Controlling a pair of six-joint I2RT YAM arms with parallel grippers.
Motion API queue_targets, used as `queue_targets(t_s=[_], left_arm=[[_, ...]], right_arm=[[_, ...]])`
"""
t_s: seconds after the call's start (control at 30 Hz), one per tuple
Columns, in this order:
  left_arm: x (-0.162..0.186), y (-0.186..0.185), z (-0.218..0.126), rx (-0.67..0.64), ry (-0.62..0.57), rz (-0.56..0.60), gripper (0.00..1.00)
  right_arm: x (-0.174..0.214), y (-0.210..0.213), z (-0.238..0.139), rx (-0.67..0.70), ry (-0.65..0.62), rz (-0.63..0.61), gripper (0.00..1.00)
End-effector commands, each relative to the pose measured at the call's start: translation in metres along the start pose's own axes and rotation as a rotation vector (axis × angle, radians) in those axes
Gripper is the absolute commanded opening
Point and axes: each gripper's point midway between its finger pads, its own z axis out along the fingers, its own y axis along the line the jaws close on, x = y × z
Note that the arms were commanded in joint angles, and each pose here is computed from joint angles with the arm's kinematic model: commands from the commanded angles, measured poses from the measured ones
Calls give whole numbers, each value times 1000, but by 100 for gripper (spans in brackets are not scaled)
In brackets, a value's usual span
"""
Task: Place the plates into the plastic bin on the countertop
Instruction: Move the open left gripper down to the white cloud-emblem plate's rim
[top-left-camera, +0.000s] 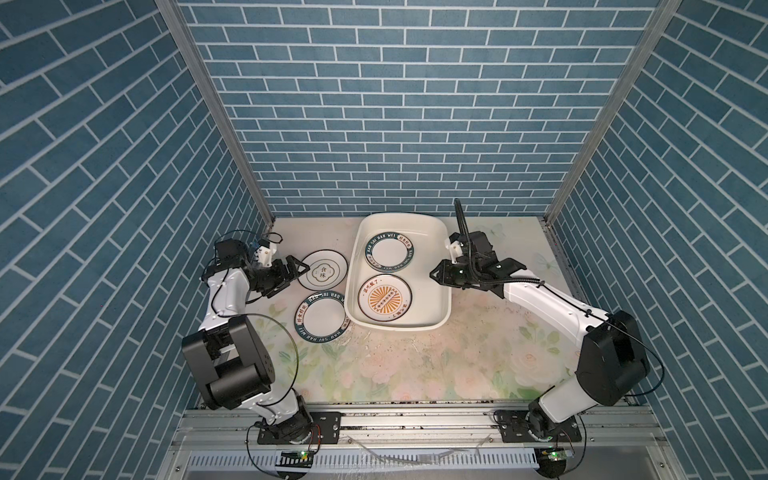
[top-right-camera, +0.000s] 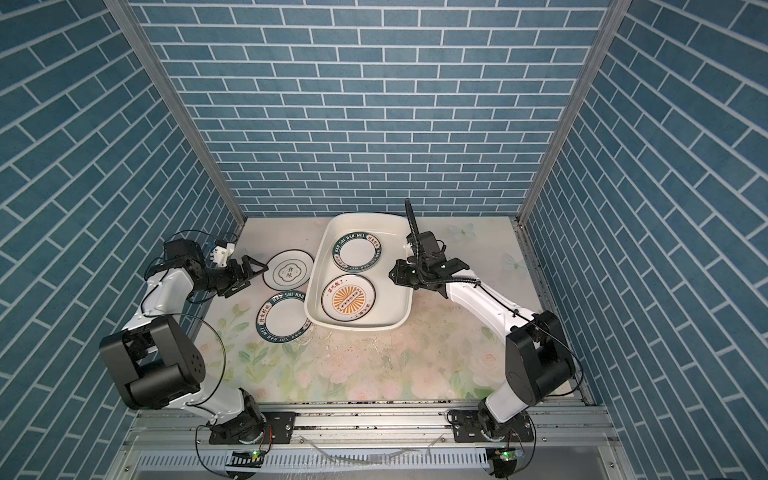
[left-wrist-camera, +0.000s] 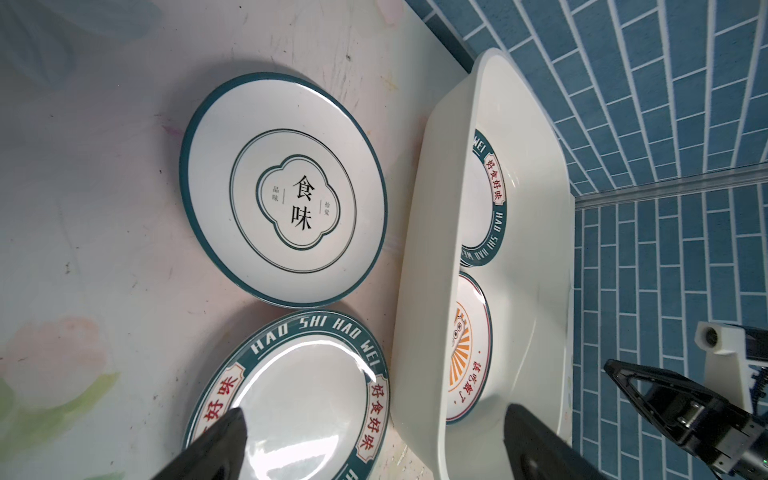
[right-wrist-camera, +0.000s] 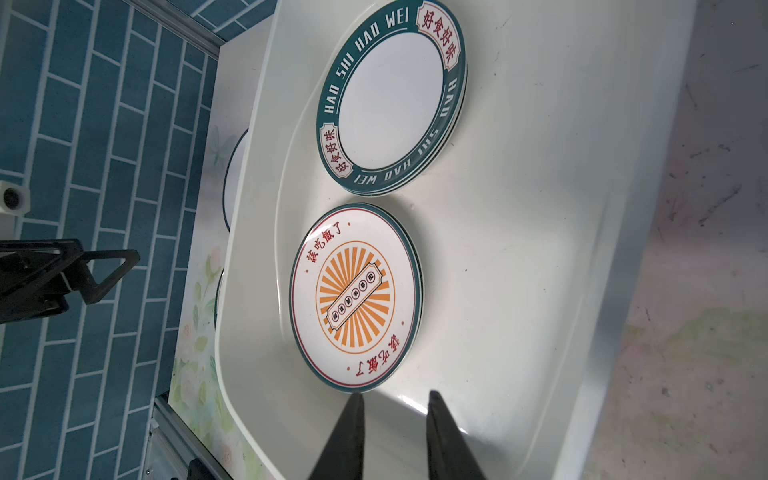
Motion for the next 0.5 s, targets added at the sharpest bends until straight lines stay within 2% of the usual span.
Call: queue_targets(t_s=[0.0, 0.1, 0.3, 0.4, 0.47], left_arm=[[-9, 21, 15, -24, 0, 14, 98], [-12, 36, 28, -42, 36, -15, 94], [-13, 58, 50, -48, 78, -43, 92], [-13, 68, 61, -46, 102, -60, 85], [-15, 77, 65, -74, 102, -60, 84]], right_arm=[[-7, 0, -10, 3, -50, 25, 27], [-4, -5, -10, 16, -47, 30, 27], [-3, -8, -10, 22, -41, 42, 27], [-4, -9, -10, 23, -41, 47, 27], [-3, -9, -8, 25, -38, 52, 27]])
